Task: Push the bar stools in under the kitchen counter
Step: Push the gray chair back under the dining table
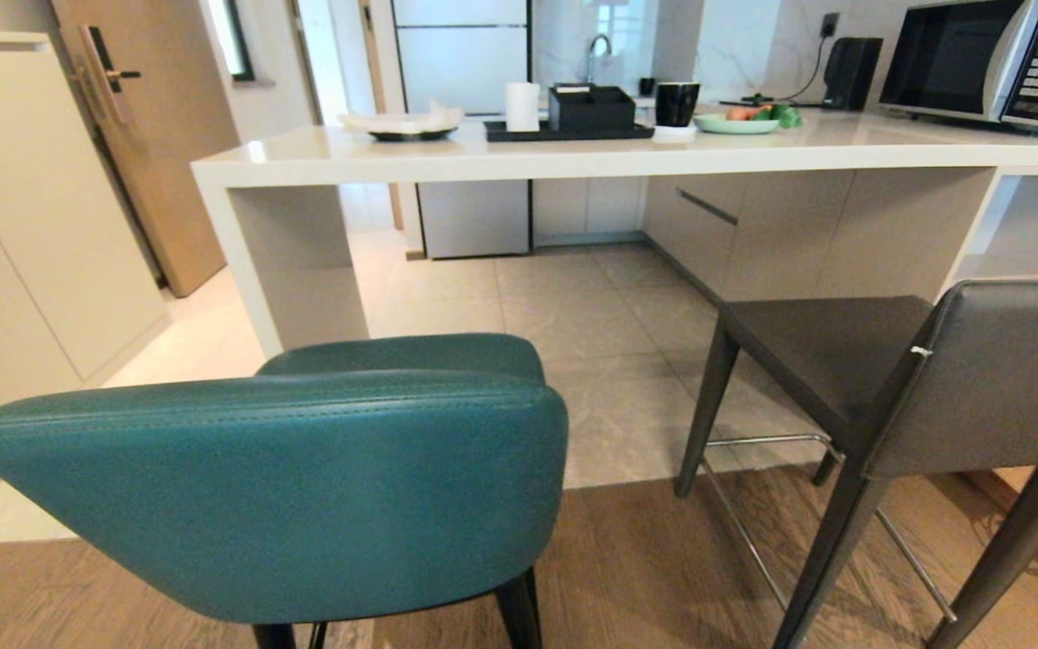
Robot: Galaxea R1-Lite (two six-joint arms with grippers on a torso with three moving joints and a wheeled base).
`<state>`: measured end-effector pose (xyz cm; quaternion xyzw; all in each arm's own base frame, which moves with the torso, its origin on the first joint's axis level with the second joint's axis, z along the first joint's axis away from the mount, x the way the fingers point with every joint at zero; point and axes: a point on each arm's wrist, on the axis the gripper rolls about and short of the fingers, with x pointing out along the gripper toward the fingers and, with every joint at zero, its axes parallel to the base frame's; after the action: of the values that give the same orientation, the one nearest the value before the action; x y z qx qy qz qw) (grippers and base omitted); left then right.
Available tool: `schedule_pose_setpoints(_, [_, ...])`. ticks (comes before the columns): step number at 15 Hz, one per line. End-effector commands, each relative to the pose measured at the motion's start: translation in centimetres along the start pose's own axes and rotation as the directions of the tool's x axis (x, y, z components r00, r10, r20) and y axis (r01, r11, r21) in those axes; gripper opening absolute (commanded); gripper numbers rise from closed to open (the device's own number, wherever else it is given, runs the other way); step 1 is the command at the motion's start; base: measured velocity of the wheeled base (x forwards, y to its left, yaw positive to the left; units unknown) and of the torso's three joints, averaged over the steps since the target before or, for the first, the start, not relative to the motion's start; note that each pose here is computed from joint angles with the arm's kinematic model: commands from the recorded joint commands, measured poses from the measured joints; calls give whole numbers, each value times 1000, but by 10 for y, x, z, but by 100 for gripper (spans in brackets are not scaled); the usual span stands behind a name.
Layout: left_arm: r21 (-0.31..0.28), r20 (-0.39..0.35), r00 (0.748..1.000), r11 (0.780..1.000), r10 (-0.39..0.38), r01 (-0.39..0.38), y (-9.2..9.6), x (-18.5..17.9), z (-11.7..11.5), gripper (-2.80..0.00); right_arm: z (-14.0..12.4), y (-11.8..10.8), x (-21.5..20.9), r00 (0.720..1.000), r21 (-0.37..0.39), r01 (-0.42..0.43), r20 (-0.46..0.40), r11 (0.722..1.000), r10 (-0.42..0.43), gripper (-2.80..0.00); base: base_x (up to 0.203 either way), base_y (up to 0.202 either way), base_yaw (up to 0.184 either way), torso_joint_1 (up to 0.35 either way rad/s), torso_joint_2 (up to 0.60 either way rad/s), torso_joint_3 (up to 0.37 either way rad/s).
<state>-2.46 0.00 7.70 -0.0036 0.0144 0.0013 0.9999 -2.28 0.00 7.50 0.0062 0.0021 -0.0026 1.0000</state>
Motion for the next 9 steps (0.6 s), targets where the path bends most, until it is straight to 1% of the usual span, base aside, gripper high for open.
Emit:
schedule_pose_setpoints(1, [0,0,1000,1000,1,-1,0,0,0,-280,0,0,0,1000,0,0,-3,1000,0,-280,0,-194,5,-6,-6,-1])
schedule_pose_setpoints(9, [0,0,1000,1000,1,-1,0,0,0,-280,0,0,0,1000,0,0,-3,1000,0,-280,0,-195,2,1,1,4])
